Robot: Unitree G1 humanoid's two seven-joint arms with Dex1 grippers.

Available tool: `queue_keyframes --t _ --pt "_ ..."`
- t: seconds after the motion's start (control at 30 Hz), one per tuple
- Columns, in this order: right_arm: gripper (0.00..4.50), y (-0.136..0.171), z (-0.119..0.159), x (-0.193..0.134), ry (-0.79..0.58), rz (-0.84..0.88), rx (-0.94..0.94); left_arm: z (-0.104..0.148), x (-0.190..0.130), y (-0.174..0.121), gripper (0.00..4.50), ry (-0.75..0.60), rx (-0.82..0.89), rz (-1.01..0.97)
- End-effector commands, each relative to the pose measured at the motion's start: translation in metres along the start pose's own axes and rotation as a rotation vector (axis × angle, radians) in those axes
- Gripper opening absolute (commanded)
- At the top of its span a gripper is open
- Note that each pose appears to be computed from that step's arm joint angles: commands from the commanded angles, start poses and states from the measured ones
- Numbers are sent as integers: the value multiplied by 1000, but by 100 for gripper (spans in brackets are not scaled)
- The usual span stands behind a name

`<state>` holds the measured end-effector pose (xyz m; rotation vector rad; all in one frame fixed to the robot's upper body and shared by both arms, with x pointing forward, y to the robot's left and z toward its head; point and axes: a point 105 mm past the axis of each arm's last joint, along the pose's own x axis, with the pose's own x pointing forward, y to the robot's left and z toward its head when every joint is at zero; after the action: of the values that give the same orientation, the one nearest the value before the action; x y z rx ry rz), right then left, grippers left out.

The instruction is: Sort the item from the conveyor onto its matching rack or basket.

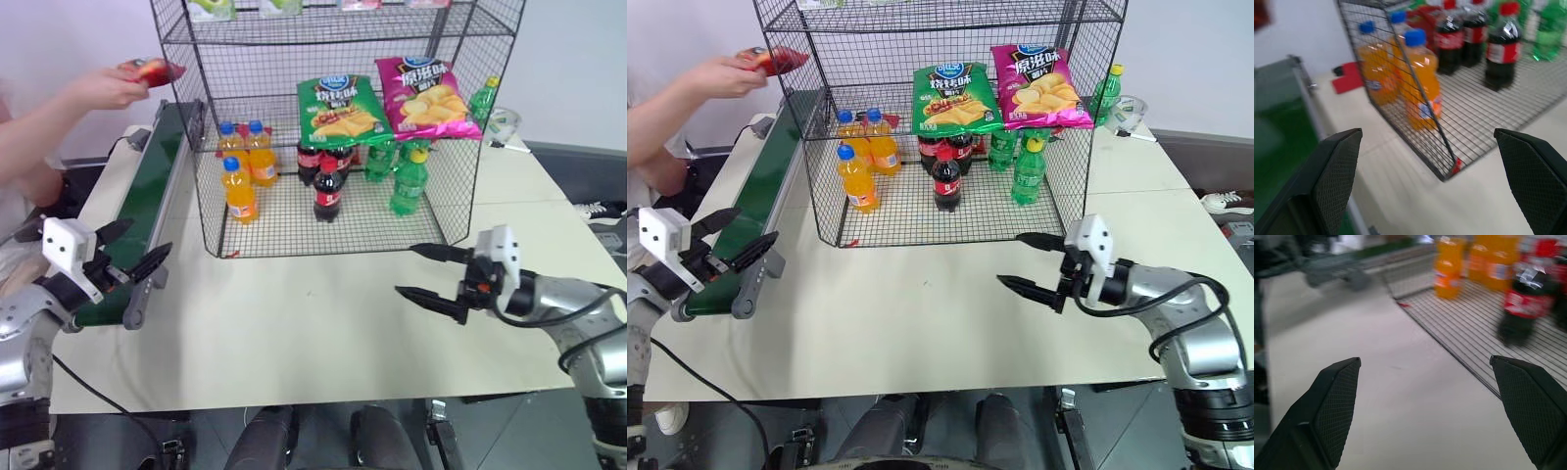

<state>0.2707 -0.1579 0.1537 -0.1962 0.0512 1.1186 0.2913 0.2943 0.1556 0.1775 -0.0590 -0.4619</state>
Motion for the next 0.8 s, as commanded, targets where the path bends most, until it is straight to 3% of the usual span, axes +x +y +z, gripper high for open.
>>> queue_keyframes --t 0.03,0.33,0.63,0.8 --pt "441 10 10 20 -31 95 -99 9 -9 1 450 -17 9 29" --pt "441 -3 6 38 -19 92 -177 -12 -45 -2 450 70 -12 79" --pt "441 -12 6 42 -8 43 -125 -10 -66 6 450 81 -15 158" --pt "441 -14 3 43 2 15 -256 -19 -81 12 450 85 -72 252"
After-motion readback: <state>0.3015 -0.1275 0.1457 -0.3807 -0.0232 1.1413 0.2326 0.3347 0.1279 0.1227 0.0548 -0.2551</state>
